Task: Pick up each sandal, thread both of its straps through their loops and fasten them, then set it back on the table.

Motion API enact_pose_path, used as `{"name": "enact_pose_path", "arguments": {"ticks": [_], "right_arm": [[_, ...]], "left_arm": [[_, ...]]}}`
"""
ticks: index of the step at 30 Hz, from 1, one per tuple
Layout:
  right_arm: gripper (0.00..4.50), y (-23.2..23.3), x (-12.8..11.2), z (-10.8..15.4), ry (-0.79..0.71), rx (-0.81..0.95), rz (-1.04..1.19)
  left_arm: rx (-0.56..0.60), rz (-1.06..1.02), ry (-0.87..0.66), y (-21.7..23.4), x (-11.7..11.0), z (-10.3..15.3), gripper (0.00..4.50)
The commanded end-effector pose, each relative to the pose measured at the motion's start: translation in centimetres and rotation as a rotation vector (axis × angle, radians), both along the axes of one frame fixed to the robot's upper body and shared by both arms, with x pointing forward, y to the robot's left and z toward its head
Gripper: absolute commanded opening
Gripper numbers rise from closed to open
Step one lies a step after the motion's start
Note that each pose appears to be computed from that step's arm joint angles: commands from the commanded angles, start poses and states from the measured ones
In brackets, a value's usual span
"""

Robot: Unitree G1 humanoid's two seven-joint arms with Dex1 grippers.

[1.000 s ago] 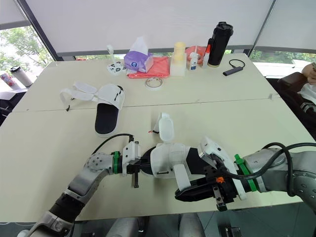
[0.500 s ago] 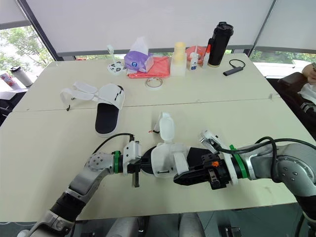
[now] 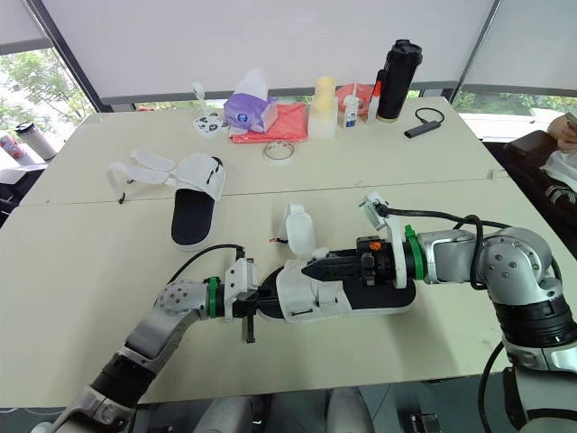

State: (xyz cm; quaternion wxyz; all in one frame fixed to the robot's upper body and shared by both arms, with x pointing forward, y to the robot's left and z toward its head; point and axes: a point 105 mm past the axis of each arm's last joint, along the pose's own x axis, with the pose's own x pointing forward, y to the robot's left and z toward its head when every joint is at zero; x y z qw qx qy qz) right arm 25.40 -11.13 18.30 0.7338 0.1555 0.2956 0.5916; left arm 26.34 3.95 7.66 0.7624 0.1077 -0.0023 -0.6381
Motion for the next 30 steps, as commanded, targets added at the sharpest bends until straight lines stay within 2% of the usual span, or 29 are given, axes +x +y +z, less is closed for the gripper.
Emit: {"name": "enact_pose_path", "arguments": {"ticks": [1,2,8,16,30], "right_arm": [[4.02,0.0,0.4,1.3,-0.028,0.046,-0.021],[4.47,0.0,0.7,1.3,-0.028,0.048,-0.038],[4.47,-0.2,3.3,1.7,-0.042,0.082,-0.181],[4.47,-0.5,3.8,2.3,-0.063,0.076,-0.209],[4.47,-1.2,5.5,-3.6,0.017,-0.141,-0.29]], "left_arm": [[0.025,0.006,0.012,0.3,-0.2,-0.5,0.0],[0.025,0.007,0.011,0.3,-0.1,-0.5,0.0],[0.023,0.009,0.009,0.2,-0.1,-0.5,0.0],[0.02,0.009,0.006,0.1,0.1,-0.5,0.0],[0.017,0.01,0.001,0.0,0.1,-0.4,0.0]]}}
